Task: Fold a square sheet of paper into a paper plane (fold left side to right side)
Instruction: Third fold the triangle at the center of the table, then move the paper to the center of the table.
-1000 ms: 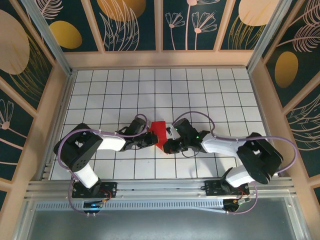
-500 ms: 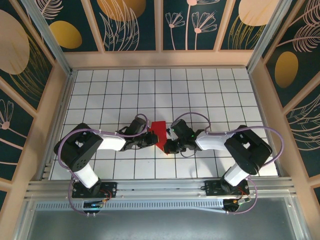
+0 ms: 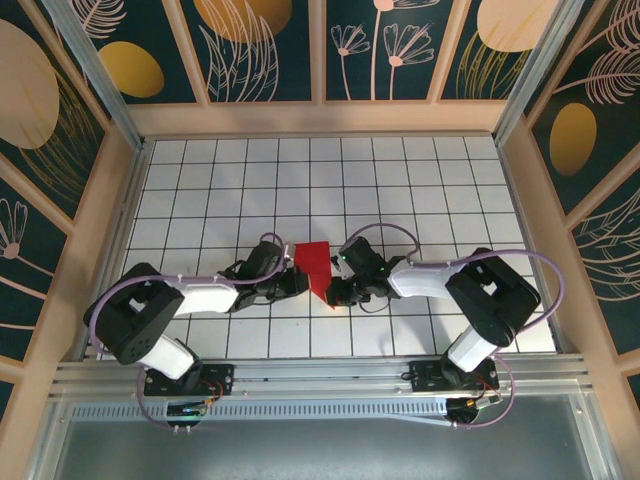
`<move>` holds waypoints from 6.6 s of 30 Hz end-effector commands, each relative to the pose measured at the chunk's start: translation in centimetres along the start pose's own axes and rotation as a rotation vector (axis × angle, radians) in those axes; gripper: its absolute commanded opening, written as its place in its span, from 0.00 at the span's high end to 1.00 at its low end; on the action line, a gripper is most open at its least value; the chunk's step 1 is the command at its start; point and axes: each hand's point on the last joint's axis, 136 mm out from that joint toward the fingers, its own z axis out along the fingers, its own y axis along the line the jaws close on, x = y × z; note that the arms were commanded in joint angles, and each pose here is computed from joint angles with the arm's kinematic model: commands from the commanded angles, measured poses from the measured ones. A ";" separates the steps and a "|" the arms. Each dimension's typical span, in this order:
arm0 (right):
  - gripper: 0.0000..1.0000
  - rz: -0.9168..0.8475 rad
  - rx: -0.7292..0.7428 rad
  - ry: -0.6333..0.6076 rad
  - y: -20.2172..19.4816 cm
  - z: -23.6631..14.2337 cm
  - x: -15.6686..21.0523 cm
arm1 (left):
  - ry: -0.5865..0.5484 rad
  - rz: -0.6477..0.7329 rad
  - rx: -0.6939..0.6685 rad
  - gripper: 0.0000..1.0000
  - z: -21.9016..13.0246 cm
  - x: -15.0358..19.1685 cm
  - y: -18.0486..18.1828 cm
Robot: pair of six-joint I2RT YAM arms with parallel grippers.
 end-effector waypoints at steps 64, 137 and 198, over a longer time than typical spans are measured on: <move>1.00 0.063 0.320 0.109 -6.6 0.6 3.3 | -0.131 -0.066 -0.298 1.00 -1.3 -5.2 8.5; 1.00 0.048 -0.039 -0.050 3.4 1.7 -3.9 | -0.013 0.123 -0.211 1.00 2.1 -1.4 4.3; 0.54 -0.118 -0.056 -0.384 -4.6 -8.2 -11.6 | -0.210 0.073 -0.043 0.69 0.3 -12.8 -4.1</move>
